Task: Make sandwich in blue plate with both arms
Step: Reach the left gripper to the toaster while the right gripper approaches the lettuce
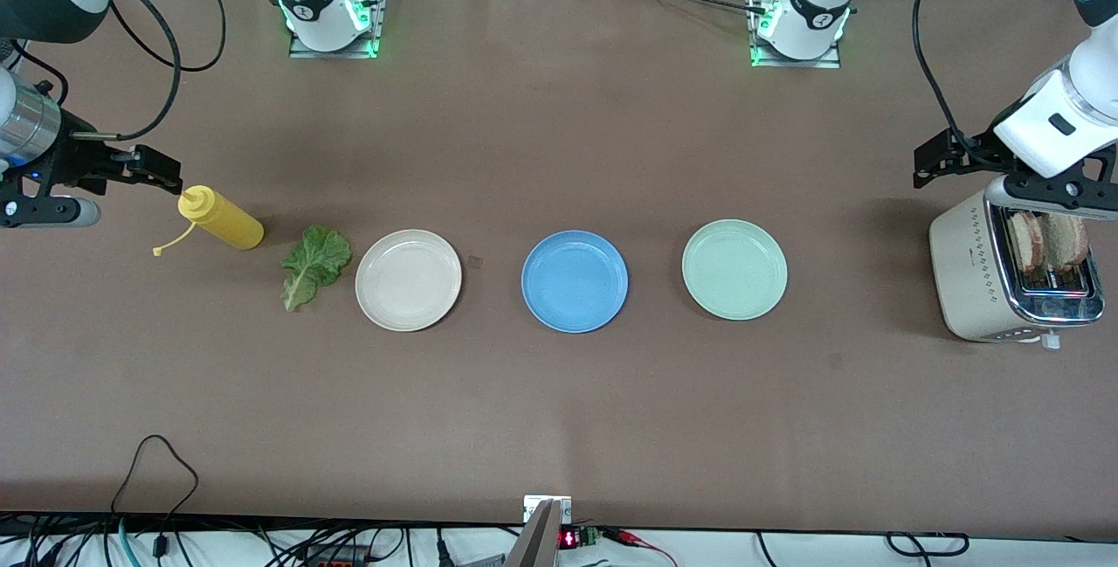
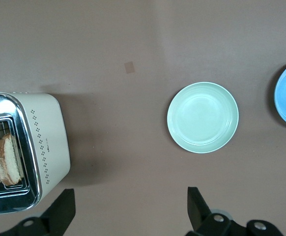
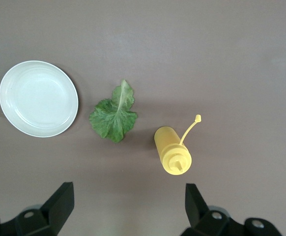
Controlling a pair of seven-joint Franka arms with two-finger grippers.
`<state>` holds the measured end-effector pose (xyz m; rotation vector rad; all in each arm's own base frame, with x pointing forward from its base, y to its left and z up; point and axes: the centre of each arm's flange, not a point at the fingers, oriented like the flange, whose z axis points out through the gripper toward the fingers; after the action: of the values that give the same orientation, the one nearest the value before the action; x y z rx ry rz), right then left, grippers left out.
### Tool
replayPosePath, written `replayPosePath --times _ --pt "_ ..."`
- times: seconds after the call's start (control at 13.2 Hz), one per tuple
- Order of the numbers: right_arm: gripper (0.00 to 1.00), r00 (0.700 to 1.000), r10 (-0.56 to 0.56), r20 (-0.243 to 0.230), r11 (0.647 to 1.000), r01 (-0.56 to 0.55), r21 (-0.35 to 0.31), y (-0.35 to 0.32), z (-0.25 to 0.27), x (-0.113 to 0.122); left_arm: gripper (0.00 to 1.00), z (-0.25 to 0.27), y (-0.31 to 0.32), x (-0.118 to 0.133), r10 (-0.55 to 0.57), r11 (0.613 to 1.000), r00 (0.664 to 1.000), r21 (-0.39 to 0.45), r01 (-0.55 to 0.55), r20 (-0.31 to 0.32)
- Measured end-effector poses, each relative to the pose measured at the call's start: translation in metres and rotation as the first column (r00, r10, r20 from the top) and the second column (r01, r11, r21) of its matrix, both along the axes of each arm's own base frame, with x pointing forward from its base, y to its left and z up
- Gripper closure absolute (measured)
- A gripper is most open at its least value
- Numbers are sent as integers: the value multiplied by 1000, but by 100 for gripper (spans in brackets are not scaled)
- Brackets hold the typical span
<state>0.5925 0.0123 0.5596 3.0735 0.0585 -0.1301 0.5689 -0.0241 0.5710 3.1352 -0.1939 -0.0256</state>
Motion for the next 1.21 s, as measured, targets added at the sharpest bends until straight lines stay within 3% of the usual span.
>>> replayPosePath --times 0.38,0.68,1.06,1.21 --pt "0 1000 1 -5 1000 -1 0 1 -3 1 0 -1 1 -1 5 1000 1000 1 -5 -13" --pt "0 1000 1 -5 1000 -1 0 1 -3 1 0 -23 12 -8 29 1000 990 11 -28 -135" --pt "0 1000 1 -5 1000 -1 0 0 -3 1 0 -81 55 8 65 975 967 220 -10 -247" --pt "0 1000 0 -7 1000 0 -1 0 -4 2 0 -99 74 13 57 964 958 266 20 -280"
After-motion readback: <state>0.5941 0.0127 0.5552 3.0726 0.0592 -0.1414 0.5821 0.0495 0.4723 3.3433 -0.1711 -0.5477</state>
